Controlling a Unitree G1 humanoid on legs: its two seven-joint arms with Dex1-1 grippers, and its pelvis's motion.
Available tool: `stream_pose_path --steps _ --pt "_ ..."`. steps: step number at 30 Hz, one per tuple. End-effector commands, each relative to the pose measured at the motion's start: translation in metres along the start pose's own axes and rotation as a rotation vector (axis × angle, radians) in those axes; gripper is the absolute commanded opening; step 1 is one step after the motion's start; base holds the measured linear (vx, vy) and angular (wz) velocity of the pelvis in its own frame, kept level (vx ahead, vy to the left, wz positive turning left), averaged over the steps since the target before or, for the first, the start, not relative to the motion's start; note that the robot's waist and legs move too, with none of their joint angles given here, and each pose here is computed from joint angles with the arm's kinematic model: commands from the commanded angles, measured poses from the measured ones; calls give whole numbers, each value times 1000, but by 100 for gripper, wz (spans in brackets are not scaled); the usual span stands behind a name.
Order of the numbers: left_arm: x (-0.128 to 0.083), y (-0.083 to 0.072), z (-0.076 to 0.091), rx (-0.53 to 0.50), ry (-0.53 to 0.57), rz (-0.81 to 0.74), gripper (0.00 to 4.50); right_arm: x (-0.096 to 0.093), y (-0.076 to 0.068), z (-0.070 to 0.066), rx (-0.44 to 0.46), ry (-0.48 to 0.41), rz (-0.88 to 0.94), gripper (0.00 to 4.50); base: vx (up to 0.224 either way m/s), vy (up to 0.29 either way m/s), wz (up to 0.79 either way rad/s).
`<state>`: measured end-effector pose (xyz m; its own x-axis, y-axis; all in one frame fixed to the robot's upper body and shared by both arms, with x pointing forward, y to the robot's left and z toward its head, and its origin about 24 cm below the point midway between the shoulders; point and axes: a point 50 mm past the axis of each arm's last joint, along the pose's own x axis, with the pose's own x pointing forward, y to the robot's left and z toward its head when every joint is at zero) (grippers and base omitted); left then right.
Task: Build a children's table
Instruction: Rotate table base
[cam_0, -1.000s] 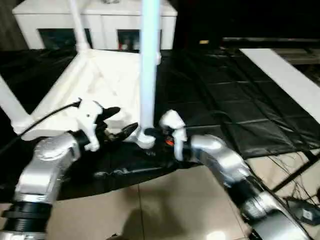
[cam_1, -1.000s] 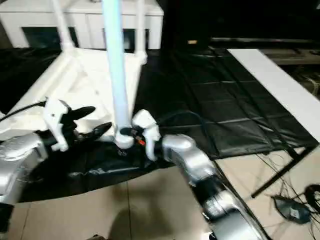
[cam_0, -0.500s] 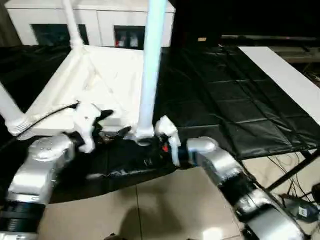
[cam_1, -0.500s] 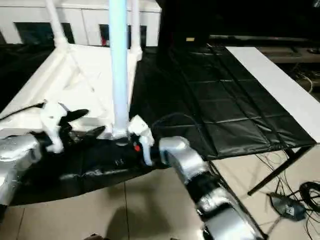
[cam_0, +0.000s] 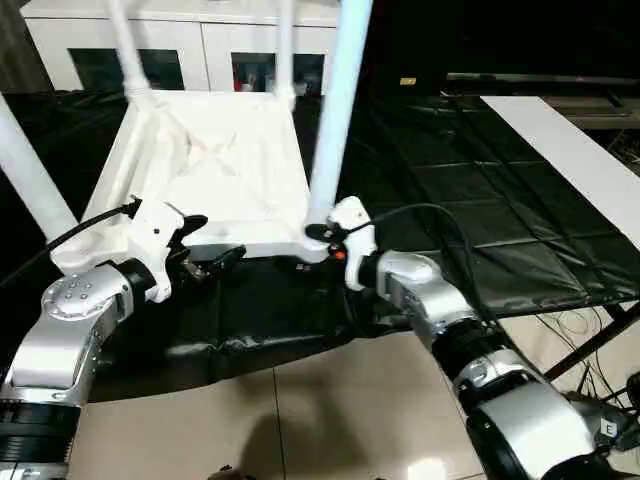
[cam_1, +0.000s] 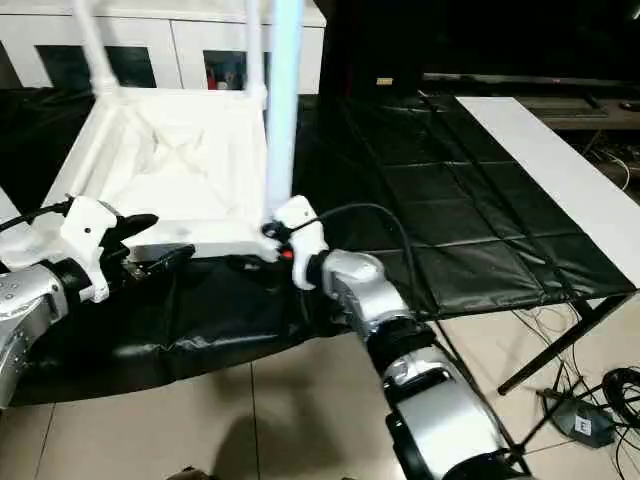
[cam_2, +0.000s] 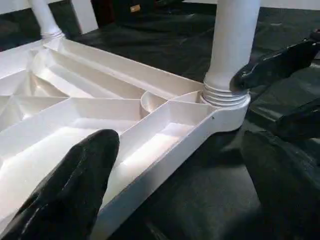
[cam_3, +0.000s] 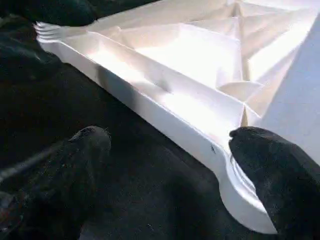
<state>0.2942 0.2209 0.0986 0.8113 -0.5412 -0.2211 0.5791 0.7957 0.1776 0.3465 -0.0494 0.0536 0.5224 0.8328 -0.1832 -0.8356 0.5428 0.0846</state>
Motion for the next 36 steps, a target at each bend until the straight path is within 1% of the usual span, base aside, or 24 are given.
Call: stream_pose_path --steps 1,2,4,5,6,7,9,10,12,13,16,17,18,19,21,23,24,25,27,29,30,32,33,36 --pt "6 -7 6 22 -19 -24 442 -6 -6 0 3 -20 -25 450 0 0 0" --pt "7 -8 6 19 -23 -27 442 -7 -6 0 0 -24 -25 450 0 0 0" --pt "18 -17 9 -30 -81 3 442 -20 -7 1 -32 -82 -15 450 0 0 0" --pt "22 -18 10 -70 -117 40 442 -25 -6 3 -32 -114 -8 450 0 0 0" --pt "26 -15 10 -134 -170 143 442 -34 -3 9 -9 -168 4 450 0 0 0" --pt "27 -14 10 -155 -185 174 442 -36 -1 11 -3 -184 8 450 0 0 0" --pt "30 -16 8 -184 -217 263 442 -49 7 17 -5 -227 15 450 0 0 0" --pt "30 -18 8 -173 -224 315 442 -57 14 17 -8 -230 26 450 0 0 0" --pt "29 -24 4 -170 -220 367 442 -73 31 12 -45 -195 29 450 0 0 0" --pt "28 -27 3 -174 -221 386 442 -79 36 9 -59 -185 11 450 0 0 0" --pt "25 -34 3 -182 -225 415 442 -91 42 0 -78 -160 -90 450 0 0 0" --pt "24 -38 1 -186 -218 432 442 -95 41 -3 -82 -154 -156 450 0 0 0" --pt "22 -41 -2 -191 -210 482 442 -102 38 -6 -47 -148 -265 450 0 0 0" --pt "21 -41 -2 -191 -209 489 442 -103 38 -6 -42 -147 -278 450 0 0 0" --pt "18 -44 -7 -196 -199 543 442 -112 28 -4 -31 -165 -441 450 0 0 0" --pt "17 -44 -7 -176 -199 570 442 -115 24 -4 -25 -154 -512 450 0 0 0" --pt "15 -46 -7 -157 -203 594 442 -119 15 -3 -17 -148 -610 450 -25 -60 12" --pt "15 -46 -7 -157 -203 594 442 -119 15 -3 -17 -148 -610 450 -25 -60 12" --pt "12 -50 -6 -136 -206 606 442 -118 4 -2 6 -144 -707 450 -16 -143 6" --pt "11 -51 -6 -129 -210 597 442 -116 -1 0 -16 -154 -743 450 -19 -203 3" --pt "11 -54 -6 -157 -223 579 442 -112 -4 2 -47 -157 -759 450 -29 -238 0" --pt "11 -54 -6 -168 -223 586 442 -110 -5 1 -18 -155 -761 450 -24 -221 -6" --pt "10 -53 -5 -163 -226 600 442 -105 -3 0 31 -153 -731 450 -30 -186 -8" --pt "12 -52 0 -156 -237 581 442 -94 3 -1 26 -135 -640 450 -50 -155 -1"
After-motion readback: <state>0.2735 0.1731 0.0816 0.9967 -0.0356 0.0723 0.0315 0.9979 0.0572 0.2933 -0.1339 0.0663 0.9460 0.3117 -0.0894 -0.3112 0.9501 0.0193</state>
